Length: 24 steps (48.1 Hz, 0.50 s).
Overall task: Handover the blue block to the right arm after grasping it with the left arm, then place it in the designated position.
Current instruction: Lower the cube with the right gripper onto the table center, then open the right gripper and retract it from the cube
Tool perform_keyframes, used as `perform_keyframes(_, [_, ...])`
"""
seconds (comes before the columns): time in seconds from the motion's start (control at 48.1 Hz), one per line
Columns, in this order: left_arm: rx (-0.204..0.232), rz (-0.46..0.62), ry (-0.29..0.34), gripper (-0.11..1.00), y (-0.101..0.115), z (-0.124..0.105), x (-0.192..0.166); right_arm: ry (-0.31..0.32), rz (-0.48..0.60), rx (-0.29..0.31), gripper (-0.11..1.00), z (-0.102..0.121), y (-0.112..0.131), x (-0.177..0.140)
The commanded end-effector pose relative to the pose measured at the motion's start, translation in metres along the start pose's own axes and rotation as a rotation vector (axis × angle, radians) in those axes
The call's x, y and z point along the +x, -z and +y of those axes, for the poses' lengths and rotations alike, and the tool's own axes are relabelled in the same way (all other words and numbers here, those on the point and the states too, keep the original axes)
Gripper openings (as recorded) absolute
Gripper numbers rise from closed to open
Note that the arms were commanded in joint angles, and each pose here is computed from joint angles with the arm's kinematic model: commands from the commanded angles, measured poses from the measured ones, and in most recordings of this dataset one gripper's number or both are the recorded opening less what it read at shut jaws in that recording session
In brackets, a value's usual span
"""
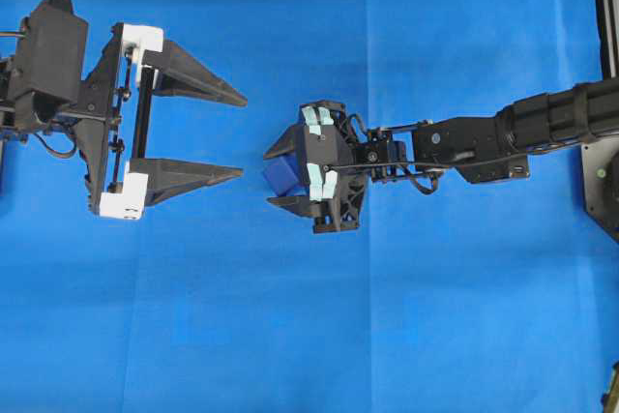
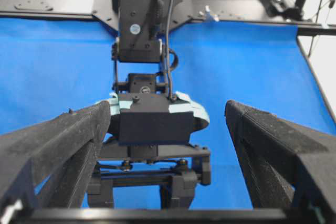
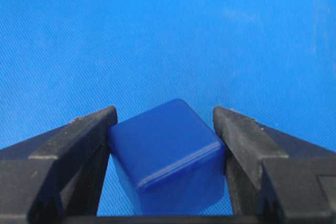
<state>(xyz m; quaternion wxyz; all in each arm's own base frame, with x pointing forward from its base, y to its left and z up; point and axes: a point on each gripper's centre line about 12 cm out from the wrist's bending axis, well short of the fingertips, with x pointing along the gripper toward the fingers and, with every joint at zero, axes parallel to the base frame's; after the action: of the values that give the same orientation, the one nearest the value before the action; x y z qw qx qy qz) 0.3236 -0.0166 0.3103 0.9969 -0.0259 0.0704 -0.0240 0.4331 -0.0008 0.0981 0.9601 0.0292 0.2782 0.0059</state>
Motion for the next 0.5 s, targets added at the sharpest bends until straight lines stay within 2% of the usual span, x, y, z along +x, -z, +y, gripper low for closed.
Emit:
perform_keyframes(0.0, [0.001, -0.032, -0.002, 0.93, -0.0111, 0.0008, -0.0008, -0.001, -0.032, 0.004, 0.47, 0.0011, -0.0139, -0.0018])
perform_keyframes(0.395, [0.001, -0.031, -0.003, 0.93, -0.0109, 0.0009, -0.0008, 0.000, -0.051, 0.009, 0.47, 0.0012, -0.0211, 0.0010])
perform_keyframes(0.416, [0.001, -0.031, -0.003, 0.93, -0.0109, 0.0009, -0.0008, 0.001, -0.051, 0.012, 0.48, 0.0011, -0.0215, 0.0006])
perform_keyframes(0.478, [0.001, -0.031, -0.003, 0.93, -0.0109, 0.0009, -0.0008, 0.006, -0.052, 0.029, 0.65, 0.0004, -0.0216, 0.0006])
